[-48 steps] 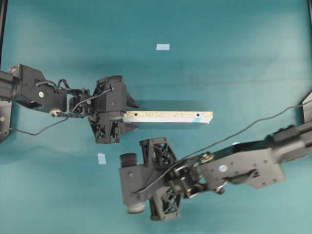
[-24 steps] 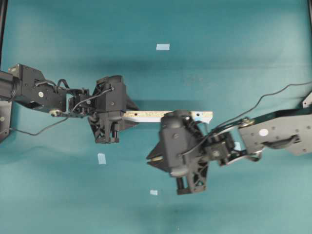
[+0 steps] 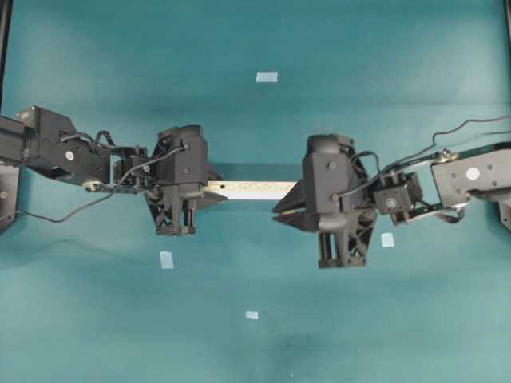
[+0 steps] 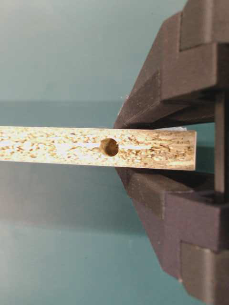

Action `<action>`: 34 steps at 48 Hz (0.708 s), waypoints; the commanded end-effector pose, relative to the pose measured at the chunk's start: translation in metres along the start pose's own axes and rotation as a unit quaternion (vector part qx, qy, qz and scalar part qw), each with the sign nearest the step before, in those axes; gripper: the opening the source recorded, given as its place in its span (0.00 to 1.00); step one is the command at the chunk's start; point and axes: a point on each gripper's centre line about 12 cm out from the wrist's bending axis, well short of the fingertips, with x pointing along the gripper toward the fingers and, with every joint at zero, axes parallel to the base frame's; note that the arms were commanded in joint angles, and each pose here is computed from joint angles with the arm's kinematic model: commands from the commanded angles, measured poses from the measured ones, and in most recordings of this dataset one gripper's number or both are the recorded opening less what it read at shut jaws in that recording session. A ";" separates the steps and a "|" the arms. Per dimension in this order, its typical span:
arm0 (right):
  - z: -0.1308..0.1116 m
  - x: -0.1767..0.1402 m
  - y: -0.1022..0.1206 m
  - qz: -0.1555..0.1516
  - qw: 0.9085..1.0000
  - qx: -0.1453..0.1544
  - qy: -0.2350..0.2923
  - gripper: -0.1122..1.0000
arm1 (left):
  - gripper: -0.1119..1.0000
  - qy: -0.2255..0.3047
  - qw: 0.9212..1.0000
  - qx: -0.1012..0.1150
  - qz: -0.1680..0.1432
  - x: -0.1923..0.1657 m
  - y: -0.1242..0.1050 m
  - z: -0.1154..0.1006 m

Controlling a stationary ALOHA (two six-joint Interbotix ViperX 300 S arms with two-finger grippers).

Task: Move the wooden board into place and insert the rod into its hole.
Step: 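Lift the dowel with the right gripper and carry it toward the board, then align the held dowel with the board's end hole using the right gripper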

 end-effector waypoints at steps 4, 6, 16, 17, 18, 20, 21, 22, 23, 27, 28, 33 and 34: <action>0.007 -0.014 -0.005 0.003 1.000 0.003 -0.028 0.18 | 0.32 -0.005 1.000 -0.002 -0.001 0.004 -0.001 0.005; 0.007 -0.016 -0.007 0.006 0.999 0.005 -0.037 0.18 | 0.32 -0.007 1.000 -0.002 -0.001 0.005 -0.001 0.007; -0.007 -0.020 -0.021 0.051 0.992 0.028 -0.115 0.18 | 0.32 -0.007 1.000 -0.001 -0.001 0.008 -0.001 0.008; -0.009 -0.021 -0.022 0.056 0.990 0.032 -0.124 0.18 | 0.32 -0.007 1.000 -0.003 0.000 0.008 -0.001 0.008; -0.012 -0.022 -0.024 0.060 0.989 0.037 -0.132 0.18 | 0.32 -0.007 1.000 -0.002 -0.001 0.008 -0.001 0.008; -0.017 -0.024 -0.029 0.065 0.986 0.046 -0.148 0.18 | 0.32 -0.007 1.000 -0.003 0.000 0.008 -0.001 0.008; -0.019 -0.024 -0.032 0.066 0.985 0.051 -0.154 0.18 | 0.32 -0.007 1.000 -0.002 -0.001 0.008 -0.001 0.008; -0.023 -0.026 -0.035 0.068 0.983 0.055 -0.164 0.18 | 0.32 -0.007 1.000 -0.002 -0.001 0.008 -0.001 0.008; -0.025 -0.027 -0.037 0.069 0.981 0.058 -0.169 0.18 | 0.32 -0.007 1.000 -0.002 -0.001 0.008 -0.001 0.008; -0.033 -0.030 -0.045 0.069 0.979 0.060 -0.184 0.18 | 0.32 -0.008 1.000 -0.002 0.000 0.008 -0.001 0.009; -0.035 -0.031 -0.047 0.068 0.978 0.058 -0.188 0.18 | 0.32 -0.006 1.000 -0.003 0.000 0.008 -0.001 0.008; -0.043 -0.035 -0.055 0.062 0.976 0.046 -0.202 0.18 | 0.32 -0.008 1.000 -0.002 -0.001 0.008 -0.001 0.009; -0.045 -0.036 -0.057 0.060 0.976 0.042 -0.205 0.18 | 0.32 -0.008 1.000 -0.001 -0.001 0.008 -0.001 0.009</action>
